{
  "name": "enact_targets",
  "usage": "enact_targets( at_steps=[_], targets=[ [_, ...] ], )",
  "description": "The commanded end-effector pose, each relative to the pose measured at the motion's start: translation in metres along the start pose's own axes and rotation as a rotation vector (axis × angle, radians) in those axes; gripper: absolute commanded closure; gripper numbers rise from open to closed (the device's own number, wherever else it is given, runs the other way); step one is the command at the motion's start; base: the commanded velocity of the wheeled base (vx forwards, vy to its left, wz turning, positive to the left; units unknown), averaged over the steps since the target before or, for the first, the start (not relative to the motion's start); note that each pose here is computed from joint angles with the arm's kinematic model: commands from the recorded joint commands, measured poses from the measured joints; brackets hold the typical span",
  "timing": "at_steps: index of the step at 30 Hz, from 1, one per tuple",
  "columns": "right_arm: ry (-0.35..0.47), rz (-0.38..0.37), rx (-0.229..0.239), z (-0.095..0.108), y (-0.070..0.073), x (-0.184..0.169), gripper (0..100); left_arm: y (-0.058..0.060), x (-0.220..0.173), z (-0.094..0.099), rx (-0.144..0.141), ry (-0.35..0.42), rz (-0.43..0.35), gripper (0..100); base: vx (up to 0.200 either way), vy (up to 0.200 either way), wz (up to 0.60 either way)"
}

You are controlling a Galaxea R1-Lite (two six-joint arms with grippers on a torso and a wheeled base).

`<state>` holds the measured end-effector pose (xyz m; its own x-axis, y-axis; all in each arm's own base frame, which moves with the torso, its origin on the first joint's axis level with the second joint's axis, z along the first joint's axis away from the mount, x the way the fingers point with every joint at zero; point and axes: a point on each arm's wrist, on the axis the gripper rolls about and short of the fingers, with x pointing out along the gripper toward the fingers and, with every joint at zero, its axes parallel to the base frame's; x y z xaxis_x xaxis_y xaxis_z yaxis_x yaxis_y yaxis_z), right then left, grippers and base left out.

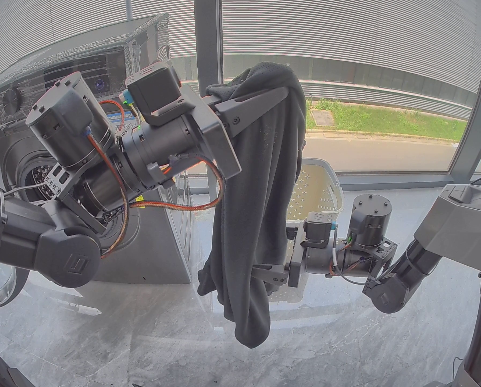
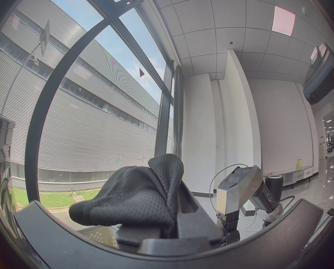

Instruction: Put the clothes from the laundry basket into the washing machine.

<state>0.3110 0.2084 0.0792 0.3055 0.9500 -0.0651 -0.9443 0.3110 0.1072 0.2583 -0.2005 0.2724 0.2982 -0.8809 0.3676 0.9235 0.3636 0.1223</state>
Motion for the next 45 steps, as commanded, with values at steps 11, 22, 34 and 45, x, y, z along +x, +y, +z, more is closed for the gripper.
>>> enact_targets(
  at_steps=[11,22,34,45],
  targets=[
    [-0.038,-0.006,0.031,-0.010,-0.009,0.044,0,-0.008,0.014,-0.007,-0.019,-0.005,-0.039,100,0.000,0.000,0.00],
    [-0.069,-0.091,0.087,-0.017,-0.022,0.058,0,-0.008,0.019,-0.005,-0.015,-0.018,-0.040,100,0.000,0.000,0.00],
    [-0.062,-0.081,0.080,-0.011,-0.011,0.048,100,-0.004,0.017,-0.007,-0.017,-0.011,-0.028,100,0.000,0.000,0.00],
    [0.048,0.122,0.098,0.018,0.111,-0.065,100,0.048,-0.009,-0.048,-0.037,0.098,0.130,100,0.000,0.000,0.00]
  ],
)
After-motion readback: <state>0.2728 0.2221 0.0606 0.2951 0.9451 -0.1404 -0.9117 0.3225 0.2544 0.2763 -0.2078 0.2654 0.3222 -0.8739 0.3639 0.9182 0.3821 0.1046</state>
